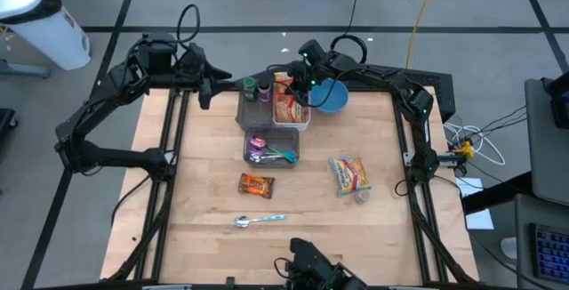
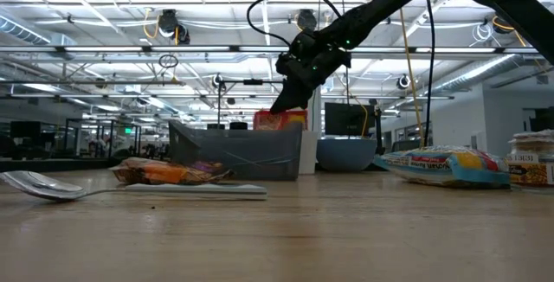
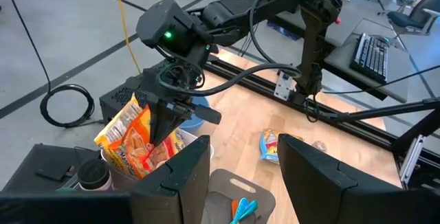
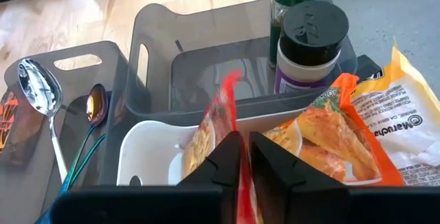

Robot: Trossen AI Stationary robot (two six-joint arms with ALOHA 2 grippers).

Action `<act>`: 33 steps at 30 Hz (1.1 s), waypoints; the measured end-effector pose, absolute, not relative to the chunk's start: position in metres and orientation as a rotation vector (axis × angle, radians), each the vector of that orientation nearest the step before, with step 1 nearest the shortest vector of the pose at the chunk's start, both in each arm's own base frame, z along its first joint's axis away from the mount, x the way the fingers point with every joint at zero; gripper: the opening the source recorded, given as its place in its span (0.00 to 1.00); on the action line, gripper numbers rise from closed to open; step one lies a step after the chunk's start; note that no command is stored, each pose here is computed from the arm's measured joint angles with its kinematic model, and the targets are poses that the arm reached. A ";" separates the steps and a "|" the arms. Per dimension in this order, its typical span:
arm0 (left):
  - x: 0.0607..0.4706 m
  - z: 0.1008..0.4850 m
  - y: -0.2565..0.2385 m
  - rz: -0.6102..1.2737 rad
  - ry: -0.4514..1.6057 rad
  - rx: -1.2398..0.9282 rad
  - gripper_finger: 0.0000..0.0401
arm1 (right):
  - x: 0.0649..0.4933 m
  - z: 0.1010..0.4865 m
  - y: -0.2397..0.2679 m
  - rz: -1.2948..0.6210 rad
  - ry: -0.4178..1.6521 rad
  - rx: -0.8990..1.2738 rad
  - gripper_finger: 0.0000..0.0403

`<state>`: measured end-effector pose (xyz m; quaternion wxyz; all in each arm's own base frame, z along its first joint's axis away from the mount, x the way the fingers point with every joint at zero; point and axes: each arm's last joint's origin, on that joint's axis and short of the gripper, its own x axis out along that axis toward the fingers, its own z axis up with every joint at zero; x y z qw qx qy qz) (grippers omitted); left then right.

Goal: Pick & Place Food Item
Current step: Put the red noodle pack into the white bin, then put the orange seasoning pack into the top black bin

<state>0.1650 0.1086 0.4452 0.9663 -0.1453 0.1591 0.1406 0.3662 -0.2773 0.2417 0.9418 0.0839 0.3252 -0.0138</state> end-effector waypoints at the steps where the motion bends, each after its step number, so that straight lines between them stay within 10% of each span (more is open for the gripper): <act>1: 0.165 0.445 0.109 0.285 0.322 -0.293 0.45 | 0.366 0.242 -0.277 -0.029 0.663 0.170 0.08; 13: 0.164 0.444 0.108 0.280 0.342 -0.275 0.45 | 0.360 0.253 -0.279 -0.103 0.674 0.113 0.30; 33: 0.140 0.428 0.087 0.284 0.561 -0.349 0.45 | 0.319 0.392 -0.221 -0.093 0.308 0.113 0.54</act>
